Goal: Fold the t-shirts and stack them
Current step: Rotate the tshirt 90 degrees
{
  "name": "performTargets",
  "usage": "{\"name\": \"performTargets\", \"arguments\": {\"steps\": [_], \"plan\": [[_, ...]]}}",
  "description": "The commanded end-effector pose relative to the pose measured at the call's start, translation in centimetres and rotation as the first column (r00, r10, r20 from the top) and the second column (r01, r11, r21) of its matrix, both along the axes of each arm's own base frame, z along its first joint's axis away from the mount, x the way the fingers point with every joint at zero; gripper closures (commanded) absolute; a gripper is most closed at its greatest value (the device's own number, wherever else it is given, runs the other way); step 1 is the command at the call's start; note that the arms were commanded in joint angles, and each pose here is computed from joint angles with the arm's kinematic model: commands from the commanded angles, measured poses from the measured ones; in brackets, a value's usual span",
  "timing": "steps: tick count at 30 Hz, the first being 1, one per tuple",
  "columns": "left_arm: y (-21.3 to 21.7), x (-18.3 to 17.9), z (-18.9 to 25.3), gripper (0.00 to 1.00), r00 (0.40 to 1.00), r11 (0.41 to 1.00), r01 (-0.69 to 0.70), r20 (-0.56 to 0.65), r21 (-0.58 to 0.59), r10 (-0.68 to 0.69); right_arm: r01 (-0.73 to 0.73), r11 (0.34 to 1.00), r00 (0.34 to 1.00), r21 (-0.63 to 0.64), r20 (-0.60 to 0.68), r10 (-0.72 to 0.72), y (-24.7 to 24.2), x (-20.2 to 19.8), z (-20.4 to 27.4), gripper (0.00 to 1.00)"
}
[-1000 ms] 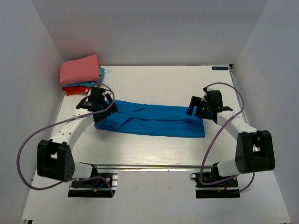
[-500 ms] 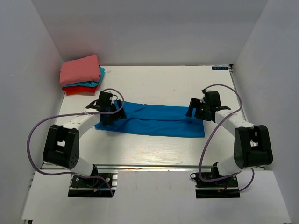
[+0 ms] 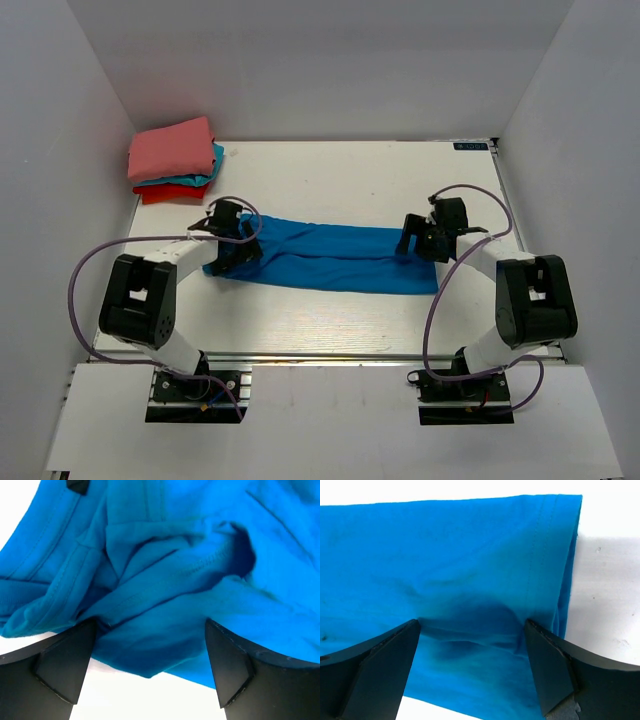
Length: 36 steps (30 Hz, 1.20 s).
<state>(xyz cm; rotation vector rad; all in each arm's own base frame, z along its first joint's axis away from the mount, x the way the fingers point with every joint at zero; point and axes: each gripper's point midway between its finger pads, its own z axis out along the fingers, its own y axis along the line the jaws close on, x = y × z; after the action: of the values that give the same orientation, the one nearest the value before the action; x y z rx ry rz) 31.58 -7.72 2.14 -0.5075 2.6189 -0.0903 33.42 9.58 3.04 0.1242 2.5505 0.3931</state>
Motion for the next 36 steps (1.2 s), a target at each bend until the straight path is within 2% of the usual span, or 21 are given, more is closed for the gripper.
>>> {"name": "performTargets", "arguments": {"steps": [1,3,5,8,10,11,12,13,14,15,16,20,21,22,23,24,25,28,30,32,36], "plan": [[0.9,2.0,-0.1,0.00,0.999,0.998,-0.051,0.012,0.040,0.051,0.008,1.000,0.995,0.013,-0.101,-0.006,0.4,-2.5,-2.5,0.10],[0.6,3.4,-0.9,0.00,0.999,0.998,-0.039,-0.009,0.052,0.040,0.023,0.999,0.994,0.044,-0.104,-0.018,0.8,-4.6,-2.5,0.10],[-0.3,6.7,-0.1,0.00,1.000,0.999,-0.024,0.020,0.040,0.023,0.013,0.996,0.996,0.093,-0.090,-0.005,1.6,-6.0,-2.5,0.10],[-1.8,11.1,-1.5,0.00,1.000,1.000,0.009,0.015,0.020,-0.009,-0.032,0.987,0.976,0.158,-0.207,0.064,3.1,-12.0,-4.2,0.11],[-4.3,15.1,-3.0,0.00,0.996,0.996,0.083,0.039,-0.024,-0.082,-0.130,0.955,0.973,0.266,-0.149,0.174,6.0,-13.8,-2.7,0.13],[-5.3,16.2,-3.4,0.00,0.993,0.993,0.111,0.034,-0.030,-0.110,-0.153,0.940,0.952,0.303,-0.211,0.223,6.9,-17.0,-3.7,0.13],[-6.4,19.7,-1.6,0.00,0.987,0.991,0.128,0.100,-0.044,-0.123,-0.207,0.926,0.939,0.314,-0.203,0.279,7.8,-18.2,-3.4,0.12],[-8.0,20.9,-2.1,0.00,0.983,0.985,0.158,0.110,-0.072,-0.149,-0.219,0.923,0.914,0.316,-0.266,0.307,7.8,-20.0,-3.7,0.12],[-8.7,21.3,-5.9,0.00,0.984,0.980,0.172,0.060,-0.097,-0.167,-0.270,0.897,0.886,0.350,-0.274,0.373,8.4,-21.2,-3.4,0.12],[-10.8,24.2,-4.4,0.00,0.972,0.969,0.209,0.134,-0.134,-0.191,-0.338,0.868,0.844,0.364,-0.290,0.450,9.4,-23.1,-3.4,0.12],[-12.7,24.9,-4.9,0.00,0.961,0.942,0.262,0.146,-0.211,-0.235,-0.360,0.852,0.817,0.380,-0.312,0.485,9.6,-24.3,-3.7,0.12],[-17.6,28.1,-6.8,0.00,0.926,0.866,0.365,0.230,-0.341,-0.300,-0.603,0.665,0.653,0.441,-0.206,0.729,13.6,-27.4,-2.0,0.10],[-17.8,28.5,-7.1,0.00,0.925,0.865,0.363,0.247,-0.346,-0.289,-0.667,0.597,0.604,0.446,-0.146,0.784,15.0,-27.9,-1.4,0.10],[-19.2,29.6,-5.6,0.00,0.896,0.843,0.405,0.336,-0.353,-0.290,-0.749,0.488,0.524,0.448,-0.050,0.850,17.0,-28.0,0.0,0.10],[-19.8,29.6,-5.4,0.00,0.883,0.836,0.423,0.364,-0.349,-0.295,-0.763,0.458,0.489,0.456,-0.056,0.871,17.5,-28.5,-0.1,0.10],[-19.9,29.2,-5.9,0.00,0.886,0.832,0.421,0.362,-0.363,-0.290,-0.800,0.389,0.452,0.457,0.032,0.891,19.8,-27.7,1.5,0.10],[-20.0,29.5,-5.6,0.00,0.884,0.830,0.418,0.375,-0.369,-0.279,-0.834,0.314,0.370,0.454,0.039,0.928,21.4,-28.3,1.3,0.10],[-20.8,30.2,-4.6,0.00,0.875,0.829,0.428,0.394,-0.361,-0.280,-0.875,0.214,0.288,0.434,0.111,0.951,24.6,-27.9,3.0,0.10],[-20.6,30.2,-5.3,0.00,0.881,0.836,0.417,0.386,-0.355,-0.276,-0.876,0.226,0.281,0.426,0.069,0.957,25.0,-28.0,2.5,0.10],[-20.4,30.3,-4.9,0.00,0.882,0.844,0.409,0.386,-0.347,-0.269,-0.896,0.230,0.288,0.381,0.102,0.952,25.9,-27.2,3.9,0.10],[-19.2,31.0,-1.4,0.00,0.874,0.879,0.384,0.418,-0.284,-0.247,-0.900,0.340,0.379,0.273,0.105,0.919,25.9,-25.0,6.0,0.10]]}}
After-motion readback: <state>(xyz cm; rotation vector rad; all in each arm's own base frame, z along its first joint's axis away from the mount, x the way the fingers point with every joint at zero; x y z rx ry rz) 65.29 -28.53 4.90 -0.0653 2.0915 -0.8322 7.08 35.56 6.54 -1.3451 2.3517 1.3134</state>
